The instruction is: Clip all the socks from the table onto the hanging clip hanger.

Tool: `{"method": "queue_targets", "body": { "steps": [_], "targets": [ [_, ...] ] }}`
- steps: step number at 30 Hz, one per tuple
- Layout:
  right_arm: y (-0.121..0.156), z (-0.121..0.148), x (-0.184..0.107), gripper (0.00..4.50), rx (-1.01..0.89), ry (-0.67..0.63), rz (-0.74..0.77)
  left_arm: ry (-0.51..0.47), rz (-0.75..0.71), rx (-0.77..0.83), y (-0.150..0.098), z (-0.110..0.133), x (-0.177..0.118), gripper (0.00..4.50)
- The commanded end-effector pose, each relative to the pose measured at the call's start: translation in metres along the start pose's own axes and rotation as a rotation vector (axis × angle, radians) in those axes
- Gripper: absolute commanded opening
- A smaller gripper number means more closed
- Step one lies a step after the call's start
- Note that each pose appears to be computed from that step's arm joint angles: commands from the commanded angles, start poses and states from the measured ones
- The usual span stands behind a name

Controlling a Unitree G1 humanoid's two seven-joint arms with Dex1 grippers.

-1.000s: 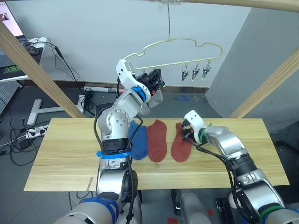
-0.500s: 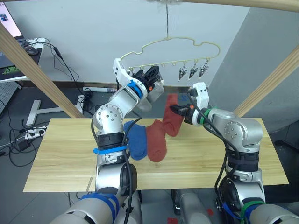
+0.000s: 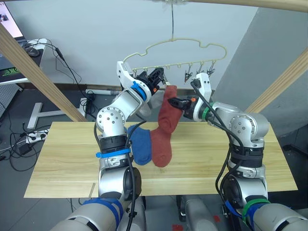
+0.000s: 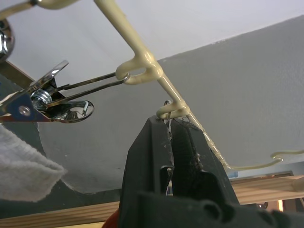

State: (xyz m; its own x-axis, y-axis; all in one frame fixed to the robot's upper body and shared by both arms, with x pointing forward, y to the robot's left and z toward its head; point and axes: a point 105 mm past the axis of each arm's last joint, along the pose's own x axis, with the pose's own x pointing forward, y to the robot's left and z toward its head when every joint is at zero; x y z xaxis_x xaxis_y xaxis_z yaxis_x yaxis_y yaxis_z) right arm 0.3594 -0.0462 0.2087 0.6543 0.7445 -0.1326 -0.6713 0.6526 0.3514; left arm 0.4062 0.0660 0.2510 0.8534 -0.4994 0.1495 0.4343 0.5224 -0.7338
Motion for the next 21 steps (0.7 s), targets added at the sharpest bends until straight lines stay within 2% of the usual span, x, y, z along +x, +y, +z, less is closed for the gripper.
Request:
{"method": "queue_targets", "body": {
  "steps": [1, 8, 21],
  "targets": [
    [0.01, 0.012, -0.001, 0.02, -0.028, -0.037, 0.03, -0.012, -0.063, 0.031, -0.021, 0.004, 0.001, 0.15],
    [0.014, 0.011, 0.002, 0.02, -0.033, -0.029, 0.043, -0.011, -0.061, 0.037, -0.021, 0.004, 0.001, 0.15],
    [0.001, 0.022, 0.007, 0.02, -0.03, -0.069, -0.009, -0.005, -0.057, 0.042, -0.018, 0.002, 0.001, 0.15]
  ]
}}
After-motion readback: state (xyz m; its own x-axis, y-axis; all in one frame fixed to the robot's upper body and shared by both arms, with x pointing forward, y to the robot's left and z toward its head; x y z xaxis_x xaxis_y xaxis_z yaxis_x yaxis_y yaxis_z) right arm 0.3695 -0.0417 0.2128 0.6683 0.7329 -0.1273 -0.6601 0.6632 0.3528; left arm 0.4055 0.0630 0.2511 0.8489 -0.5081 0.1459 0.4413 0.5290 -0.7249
